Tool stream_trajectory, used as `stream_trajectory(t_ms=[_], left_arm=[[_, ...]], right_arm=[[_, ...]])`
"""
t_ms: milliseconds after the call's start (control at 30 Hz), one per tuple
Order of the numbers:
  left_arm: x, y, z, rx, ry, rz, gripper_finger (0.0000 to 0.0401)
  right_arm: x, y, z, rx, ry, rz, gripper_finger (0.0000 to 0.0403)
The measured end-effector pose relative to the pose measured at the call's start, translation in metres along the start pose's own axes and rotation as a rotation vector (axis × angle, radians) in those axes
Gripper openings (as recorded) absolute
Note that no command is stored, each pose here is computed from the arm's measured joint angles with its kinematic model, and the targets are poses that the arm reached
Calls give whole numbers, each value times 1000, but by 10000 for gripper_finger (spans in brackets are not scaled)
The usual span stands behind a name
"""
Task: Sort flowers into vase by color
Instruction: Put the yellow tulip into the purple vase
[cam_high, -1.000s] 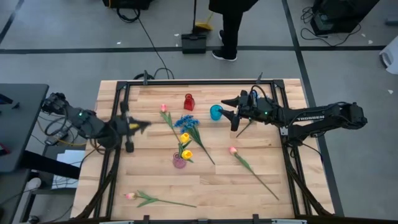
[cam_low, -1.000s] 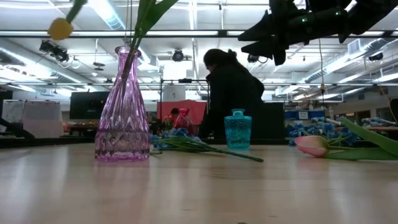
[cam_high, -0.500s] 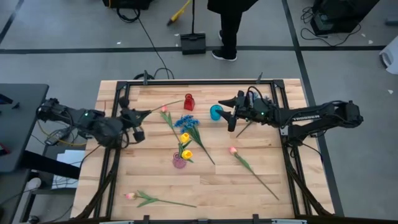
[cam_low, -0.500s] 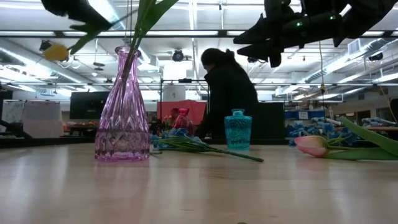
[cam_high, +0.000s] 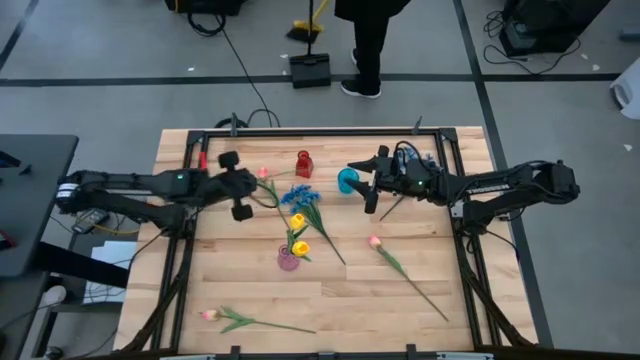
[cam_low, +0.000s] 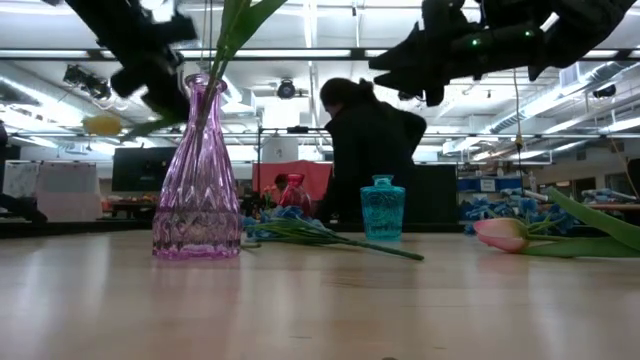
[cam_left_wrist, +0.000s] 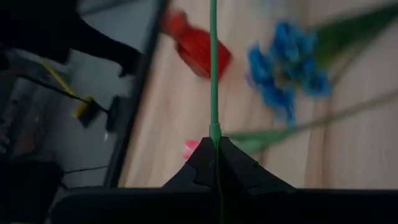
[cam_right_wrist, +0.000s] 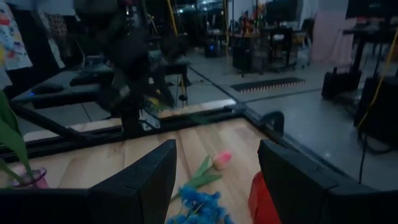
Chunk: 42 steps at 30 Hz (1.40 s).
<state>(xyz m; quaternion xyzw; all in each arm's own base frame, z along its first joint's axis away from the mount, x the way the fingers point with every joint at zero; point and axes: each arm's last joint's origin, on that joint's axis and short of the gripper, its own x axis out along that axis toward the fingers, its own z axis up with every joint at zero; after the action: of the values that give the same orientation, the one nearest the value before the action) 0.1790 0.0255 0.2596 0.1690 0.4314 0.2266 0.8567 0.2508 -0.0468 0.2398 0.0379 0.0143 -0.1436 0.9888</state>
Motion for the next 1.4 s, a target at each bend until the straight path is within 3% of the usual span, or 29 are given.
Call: stream_trajectory(t_ms=[200,567,833,1033,1233,1400], left_arm=[[32,-11,1,247,137,-73,9],[64,-32,-3,674,254,-215,10],[74,-38,-3,775,255,-253,23],[74,-38,-4,978,254,-257,44],[79,-32,4,885,215,-161,50],[79,-31,4,879,217,-149,104]], right_arm=[[-3,0,4,-53,-17,0,238],[-2,-4,4,-120,-8,-12,238],[-2,-4,3,-123,-6,-12,239],[-2,-4,4,-121,-17,-11,239],[-2,-4,5,-119,-24,-11,239],[-2,-4,5,-119,-23,-11,238]])
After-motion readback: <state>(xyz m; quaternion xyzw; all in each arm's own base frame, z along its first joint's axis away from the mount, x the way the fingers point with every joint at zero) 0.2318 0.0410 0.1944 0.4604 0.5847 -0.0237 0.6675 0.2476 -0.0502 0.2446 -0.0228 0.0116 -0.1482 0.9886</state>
